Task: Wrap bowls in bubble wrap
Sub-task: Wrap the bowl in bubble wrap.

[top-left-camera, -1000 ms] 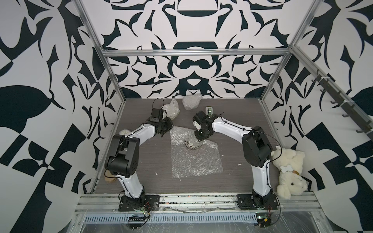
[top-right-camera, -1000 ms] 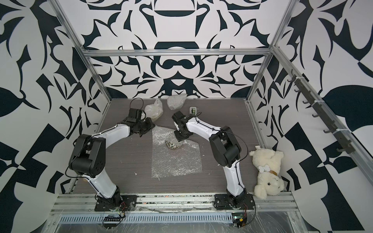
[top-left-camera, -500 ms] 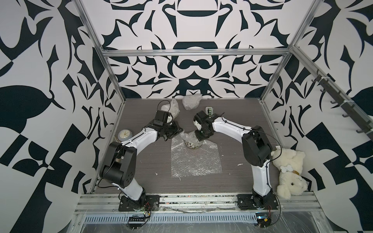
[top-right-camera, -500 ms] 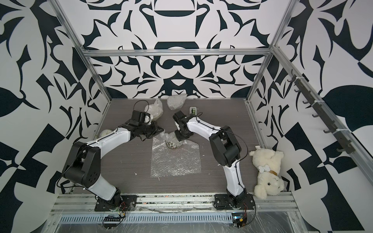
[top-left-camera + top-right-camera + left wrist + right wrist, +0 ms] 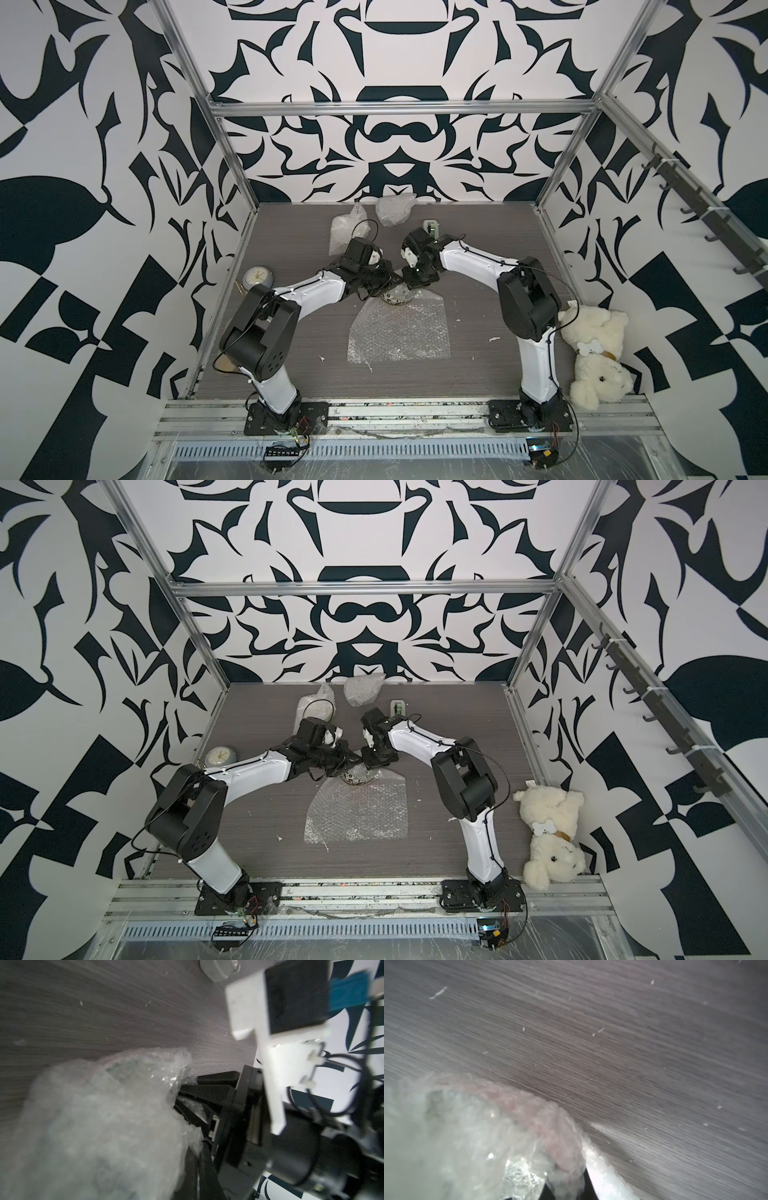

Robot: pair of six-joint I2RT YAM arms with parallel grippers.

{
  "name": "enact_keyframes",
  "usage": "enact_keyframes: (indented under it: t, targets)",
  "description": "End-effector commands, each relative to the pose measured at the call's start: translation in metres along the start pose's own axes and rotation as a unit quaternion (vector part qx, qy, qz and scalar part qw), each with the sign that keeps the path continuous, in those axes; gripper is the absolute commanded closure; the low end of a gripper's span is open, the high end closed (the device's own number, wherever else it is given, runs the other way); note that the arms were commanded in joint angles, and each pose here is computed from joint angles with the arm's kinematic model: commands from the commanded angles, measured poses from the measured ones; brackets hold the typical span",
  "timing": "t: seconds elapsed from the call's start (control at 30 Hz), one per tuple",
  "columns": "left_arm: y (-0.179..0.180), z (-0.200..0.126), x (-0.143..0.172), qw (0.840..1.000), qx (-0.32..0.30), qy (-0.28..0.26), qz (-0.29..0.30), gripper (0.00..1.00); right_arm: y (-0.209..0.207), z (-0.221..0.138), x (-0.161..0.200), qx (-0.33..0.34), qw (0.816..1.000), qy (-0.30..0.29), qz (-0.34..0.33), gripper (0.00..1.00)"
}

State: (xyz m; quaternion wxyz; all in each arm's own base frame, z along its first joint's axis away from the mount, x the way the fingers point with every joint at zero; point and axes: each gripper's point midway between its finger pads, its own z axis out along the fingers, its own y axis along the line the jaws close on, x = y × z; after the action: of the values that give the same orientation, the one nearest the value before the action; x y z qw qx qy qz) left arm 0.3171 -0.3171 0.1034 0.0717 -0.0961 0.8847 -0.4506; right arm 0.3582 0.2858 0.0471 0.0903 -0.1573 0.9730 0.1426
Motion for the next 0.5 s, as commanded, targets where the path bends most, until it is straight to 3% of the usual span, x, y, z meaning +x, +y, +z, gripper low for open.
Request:
enact_keyframes:
  t: [0.0,0.27,0.47]
  targets:
    - [0.011,0.021,0.023,0.999,-0.005,0.039,-0.005,1.00,0.010,0.002,-0.008,-0.035,0.999,-0.016,0.027,1.00]
    - [0.051,0.031,0.029,0.997,-0.065,0.047,-0.008,0.98,0.012,-0.003,-0.005,-0.048,0.998,-0.014,0.035,0.99]
    - [0.055,0.033,0.027,0.996,-0.081,0.049,0.000,0.98,0.017,-0.013,0.000,-0.088,0.995,0.000,0.040,0.75]
